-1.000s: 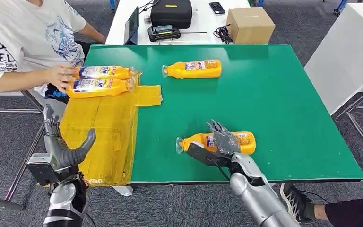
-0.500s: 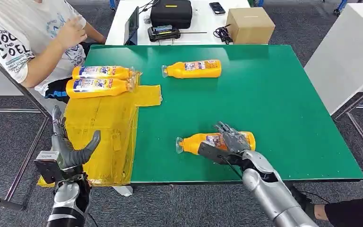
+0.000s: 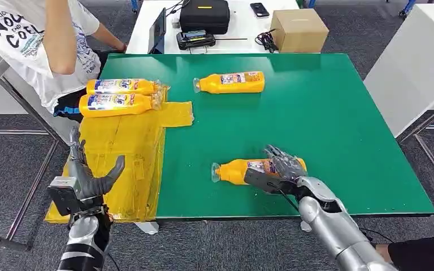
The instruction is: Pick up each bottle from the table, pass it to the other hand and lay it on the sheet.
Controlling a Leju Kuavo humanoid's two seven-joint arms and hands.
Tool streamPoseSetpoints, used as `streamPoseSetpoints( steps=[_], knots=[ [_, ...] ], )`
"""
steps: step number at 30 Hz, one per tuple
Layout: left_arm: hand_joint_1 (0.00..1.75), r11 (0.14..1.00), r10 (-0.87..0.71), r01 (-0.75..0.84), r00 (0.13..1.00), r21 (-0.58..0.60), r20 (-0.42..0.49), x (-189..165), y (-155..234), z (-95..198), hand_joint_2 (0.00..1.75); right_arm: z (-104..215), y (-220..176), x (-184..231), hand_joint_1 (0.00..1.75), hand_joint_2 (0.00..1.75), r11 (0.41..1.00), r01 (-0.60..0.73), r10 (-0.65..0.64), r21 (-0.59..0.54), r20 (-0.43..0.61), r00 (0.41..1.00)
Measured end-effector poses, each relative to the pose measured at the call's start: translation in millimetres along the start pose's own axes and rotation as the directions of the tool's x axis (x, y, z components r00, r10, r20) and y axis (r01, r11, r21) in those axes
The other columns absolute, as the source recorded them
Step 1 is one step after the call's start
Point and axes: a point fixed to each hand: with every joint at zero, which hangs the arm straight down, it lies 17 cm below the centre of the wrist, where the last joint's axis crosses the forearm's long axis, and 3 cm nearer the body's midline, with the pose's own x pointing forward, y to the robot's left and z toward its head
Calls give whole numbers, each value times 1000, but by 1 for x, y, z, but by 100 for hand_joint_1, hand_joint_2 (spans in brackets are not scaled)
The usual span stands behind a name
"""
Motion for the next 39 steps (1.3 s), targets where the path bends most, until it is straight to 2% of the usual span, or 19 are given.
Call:
streamPoseSetpoints(
  steps=[5, 6, 7, 8, 9, 18, 30, 32, 37, 39],
  knots=[
    [0, 1000, 0, 0, 1000, -3, -8, -3, -2, 0, 175, 0, 1, -7, 0, 175, 1000, -12, 12, 16, -11, 1000],
    [0, 1000, 0, 0, 1000, -4, -9, -3, -2, 1, 175, 0, 1, -8, 16, 175, 1000, -14, 14, 17, -12, 1000],
    [0, 1000, 0, 0, 1000, -4, -11, -4, -2, 1, 175, 0, 2, -8, 80, 175, 1000, -14, 14, 21, -13, 1000],
    [0, 1000, 0, 0, 1000, -5, -13, -5, -3, 1, 175, 0, 3, -9, 157, 175, 999, -17, 17, 30, -17, 1000],
    [0, 1000, 0, 0, 1000, -6, -13, -5, -3, 1, 175, 0, 4, -10, 175, 175, 999, -20, 21, 37, -19, 1000],
    [0, 1000, 12, -13, 999, -17, -31, -10, -13, -1, 175, -9, 10, -22, 175, 175, 990, -86, 91, 108, -45, 995],
    [0, 999, 47, -48, 997, -21, -55, -14, -20, 0, 175, -19, 6, -23, 175, 175, 980, -134, 141, 147, -40, 989],
    [0, 998, 52, -54, 997, -24, -56, -14, -22, 1, 175, -19, 5, -14, 175, 175, 991, -83, 84, 102, -5, 996],
    [0, 995, 85, -88, 994, -50, -67, -14, -29, 3, 175, -7, -2, 48, 175, 175, 984, 122, -95, -127, 202, 975],
    [0, 995, 85, -88, 994, -50, -67, -14, -29, 3, 175, -7, -2, 48, 175, 175, 984, 122, -95, -127, 202, 975]
  ],
)
